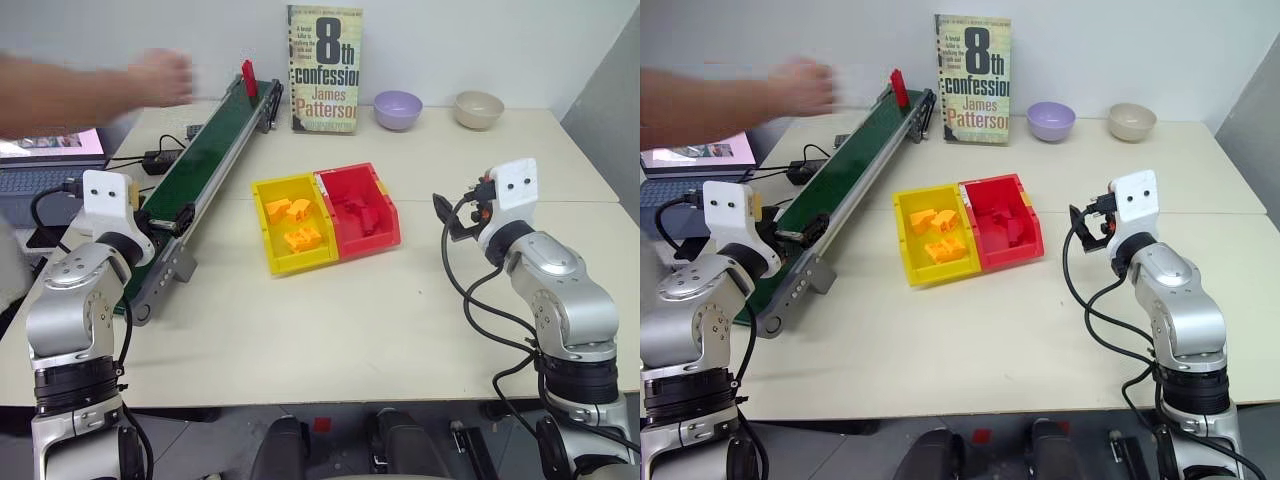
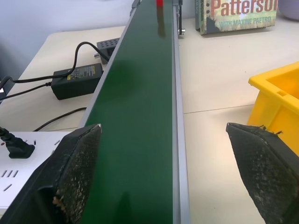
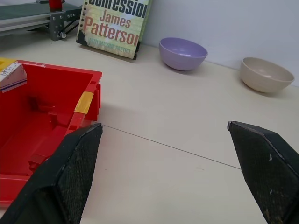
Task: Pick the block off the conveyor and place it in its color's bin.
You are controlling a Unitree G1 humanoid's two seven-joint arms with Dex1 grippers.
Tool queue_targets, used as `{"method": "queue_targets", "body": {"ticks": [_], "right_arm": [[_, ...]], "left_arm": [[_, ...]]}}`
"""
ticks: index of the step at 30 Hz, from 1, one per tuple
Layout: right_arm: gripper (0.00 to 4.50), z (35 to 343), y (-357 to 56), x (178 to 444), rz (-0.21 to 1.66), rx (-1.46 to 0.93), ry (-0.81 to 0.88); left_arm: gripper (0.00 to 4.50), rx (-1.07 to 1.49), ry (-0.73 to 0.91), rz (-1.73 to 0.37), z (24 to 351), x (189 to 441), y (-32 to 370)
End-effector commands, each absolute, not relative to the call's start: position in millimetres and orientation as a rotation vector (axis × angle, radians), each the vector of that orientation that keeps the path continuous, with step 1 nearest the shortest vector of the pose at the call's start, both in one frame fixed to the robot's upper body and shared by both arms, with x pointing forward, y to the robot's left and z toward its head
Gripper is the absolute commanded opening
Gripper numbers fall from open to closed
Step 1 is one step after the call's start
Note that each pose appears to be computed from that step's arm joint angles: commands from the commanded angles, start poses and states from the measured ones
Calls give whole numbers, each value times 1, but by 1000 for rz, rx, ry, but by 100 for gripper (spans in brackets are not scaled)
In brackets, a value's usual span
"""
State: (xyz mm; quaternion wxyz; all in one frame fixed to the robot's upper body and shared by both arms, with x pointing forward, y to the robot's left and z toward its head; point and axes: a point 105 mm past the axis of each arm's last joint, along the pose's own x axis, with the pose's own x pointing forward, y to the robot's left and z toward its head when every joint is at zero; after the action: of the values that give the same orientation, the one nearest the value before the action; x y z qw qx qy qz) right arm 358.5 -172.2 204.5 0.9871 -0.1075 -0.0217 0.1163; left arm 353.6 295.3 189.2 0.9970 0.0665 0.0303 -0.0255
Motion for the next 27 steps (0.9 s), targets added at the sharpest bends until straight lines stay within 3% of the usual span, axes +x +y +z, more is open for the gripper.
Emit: {"method": "queue_targets", "body": {"ticks": [1, 11, 17, 20, 27], "right_arm": [[450, 224, -174, 357, 226, -232, -115], [450, 229, -168, 359, 275, -242, -130], [450, 256, -139, 357, 537, -222, -212], [450, 273, -105, 343, 811, -158, -260], [450, 276, -69, 312, 1122, -134, -267]], "left_arm": [[443, 159, -7, -51, 208, 351, 294], [443, 84, -87, -57, 223, 345, 300], [443, 83, -99, -78, 226, 344, 307], [443, 70, -139, -77, 233, 347, 310], [443, 79, -136, -85, 232, 352, 310]]}}
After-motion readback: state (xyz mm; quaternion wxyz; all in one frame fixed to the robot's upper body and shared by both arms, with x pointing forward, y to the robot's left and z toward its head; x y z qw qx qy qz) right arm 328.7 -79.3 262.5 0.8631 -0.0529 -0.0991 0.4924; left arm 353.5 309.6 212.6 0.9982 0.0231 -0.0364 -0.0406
